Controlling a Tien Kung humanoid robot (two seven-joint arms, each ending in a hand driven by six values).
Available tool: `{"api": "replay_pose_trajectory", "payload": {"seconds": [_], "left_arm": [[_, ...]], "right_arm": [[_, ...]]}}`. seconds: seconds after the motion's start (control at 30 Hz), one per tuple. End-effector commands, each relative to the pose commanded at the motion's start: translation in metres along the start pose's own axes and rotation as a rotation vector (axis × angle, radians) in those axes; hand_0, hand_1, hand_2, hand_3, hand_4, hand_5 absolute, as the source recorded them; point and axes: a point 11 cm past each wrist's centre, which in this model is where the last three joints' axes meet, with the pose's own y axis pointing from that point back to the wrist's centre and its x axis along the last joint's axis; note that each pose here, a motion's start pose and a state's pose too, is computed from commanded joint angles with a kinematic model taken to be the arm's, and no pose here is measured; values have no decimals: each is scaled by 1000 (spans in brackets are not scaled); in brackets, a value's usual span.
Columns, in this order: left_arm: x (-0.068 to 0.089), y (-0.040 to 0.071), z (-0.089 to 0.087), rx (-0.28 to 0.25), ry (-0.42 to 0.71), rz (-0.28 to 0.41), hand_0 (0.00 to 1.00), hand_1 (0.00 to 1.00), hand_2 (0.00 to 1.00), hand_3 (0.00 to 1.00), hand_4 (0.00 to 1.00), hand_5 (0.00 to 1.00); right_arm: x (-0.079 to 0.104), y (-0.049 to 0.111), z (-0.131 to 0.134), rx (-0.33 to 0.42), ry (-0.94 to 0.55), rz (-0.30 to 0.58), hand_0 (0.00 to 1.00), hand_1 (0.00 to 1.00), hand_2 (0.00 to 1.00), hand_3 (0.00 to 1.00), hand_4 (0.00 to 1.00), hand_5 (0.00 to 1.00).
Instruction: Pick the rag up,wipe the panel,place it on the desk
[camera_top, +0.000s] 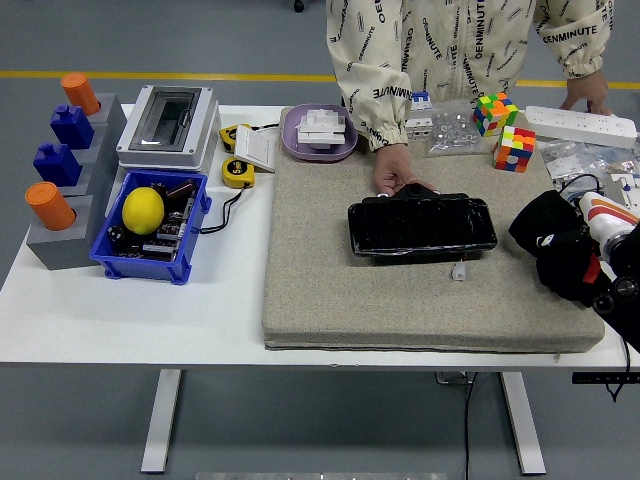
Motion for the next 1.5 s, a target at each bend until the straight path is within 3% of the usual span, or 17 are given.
{"api": "replay_pose_trajectory", "payload": {"seconds": [0.53, 0.57, 0.73, 0.77, 0.93, 0.97, 1.13, 1.17, 1.5], "left_arm": [[0, 0, 0, 1, 2, 0, 651, 660, 695, 580, 676, 439], [0, 0, -1, 2, 2, 0, 653, 661, 695, 580, 676, 439], [-1, 0, 0, 0, 4, -2, 653, 661, 695, 580, 676, 439], [-1, 0, 0, 0, 4, -3, 653, 660, 695, 581, 676, 439], [-1, 0, 0, 1, 5, -1, 653, 660, 695, 581, 676, 439], [0, 0, 0, 1, 5, -1, 653, 661, 695, 580, 676, 439], [-1, 0, 0, 1, 5, -1, 653, 661, 695, 580, 676, 439], [-1, 0, 0, 1, 5, -2, 653, 661, 695, 580, 676, 439], [0, 0, -3, 6, 3, -1, 653, 662, 695, 580, 676, 439]], "right_arm": [[-4, 1, -2, 6, 11, -15, 393, 458, 523, 527, 912, 366], [-4, 1, -3, 8, 11, -15, 430, 467, 527, 525, 948, 413], [-6, 2, -5, 16, 21, -21, 430, 467, 527, 525, 948, 413], [-6, 2, -6, 17, 24, -22, 490, 497, 539, 526, 998, 466], [-8, 3, -8, 24, 42, -41, 490, 497, 539, 526, 998, 466], [-8, 4, -8, 25, 44, -44, 528, 519, 570, 553, 998, 518], [-11, 3, -8, 23, 56, -65, 528, 519, 570, 553, 998, 518], [-12, 3, -7, 20, 56, -69, 591, 557, 616, 613, 998, 559], [-12, 3, -8, 42, 41, -67, 643, 581, 643, 637, 998, 530]]}}
